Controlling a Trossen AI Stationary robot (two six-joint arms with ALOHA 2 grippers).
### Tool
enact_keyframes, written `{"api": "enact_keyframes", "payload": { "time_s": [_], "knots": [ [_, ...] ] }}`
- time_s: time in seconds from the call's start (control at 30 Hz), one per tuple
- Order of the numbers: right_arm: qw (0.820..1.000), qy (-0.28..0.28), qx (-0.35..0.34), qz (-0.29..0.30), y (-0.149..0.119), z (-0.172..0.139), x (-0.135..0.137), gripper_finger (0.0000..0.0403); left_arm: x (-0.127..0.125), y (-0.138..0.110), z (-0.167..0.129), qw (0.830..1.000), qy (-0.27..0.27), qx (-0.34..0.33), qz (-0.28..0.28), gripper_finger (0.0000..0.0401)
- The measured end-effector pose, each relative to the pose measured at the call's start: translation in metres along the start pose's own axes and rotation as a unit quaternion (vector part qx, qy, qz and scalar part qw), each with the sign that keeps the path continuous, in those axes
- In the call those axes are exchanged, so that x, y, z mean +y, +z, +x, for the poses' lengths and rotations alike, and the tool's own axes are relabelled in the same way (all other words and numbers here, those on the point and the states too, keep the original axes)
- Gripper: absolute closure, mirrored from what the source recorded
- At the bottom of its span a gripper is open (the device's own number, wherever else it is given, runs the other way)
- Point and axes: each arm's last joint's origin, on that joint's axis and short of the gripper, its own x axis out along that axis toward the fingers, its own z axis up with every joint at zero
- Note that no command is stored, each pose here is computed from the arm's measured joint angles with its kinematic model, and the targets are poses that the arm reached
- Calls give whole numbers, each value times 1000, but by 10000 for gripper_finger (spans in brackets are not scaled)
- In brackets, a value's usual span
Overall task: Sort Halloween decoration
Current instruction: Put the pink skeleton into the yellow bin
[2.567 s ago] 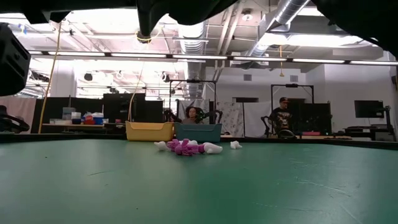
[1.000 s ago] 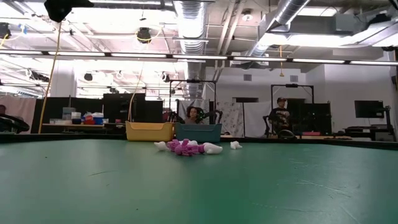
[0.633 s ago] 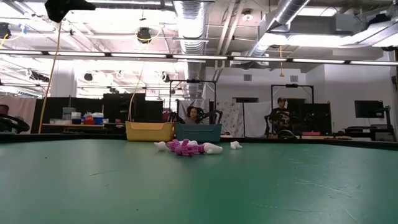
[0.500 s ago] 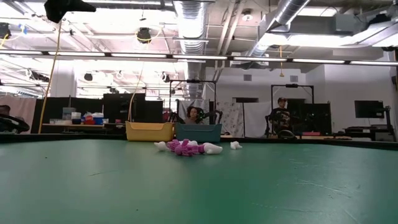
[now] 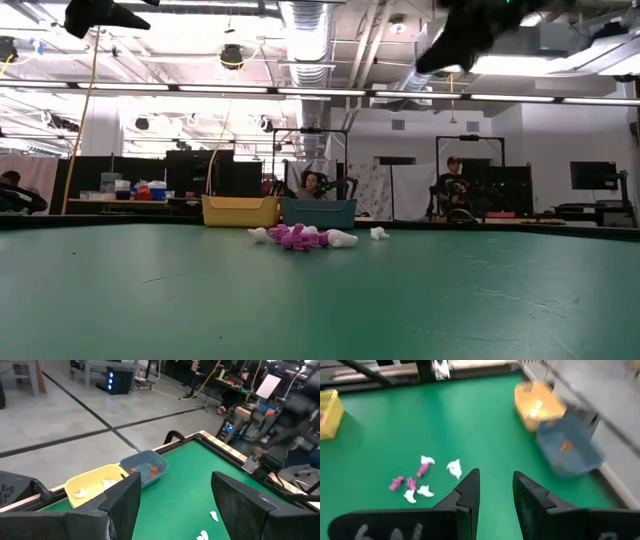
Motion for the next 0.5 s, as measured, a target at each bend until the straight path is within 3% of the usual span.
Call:
{"api": "enact_keyframes", "payload": {
  "time_s": [0.2, 0.5],
  "knots": [
    [998, 40, 0, 51, -52, 58, 18, 292, 0, 0, 0, 1000, 1, 0, 0, 170],
    [991, 89, -10, 94, -80, 132, 56, 292, 1, -2, 0, 1000, 4, 6, 12, 170]
  ]
}}
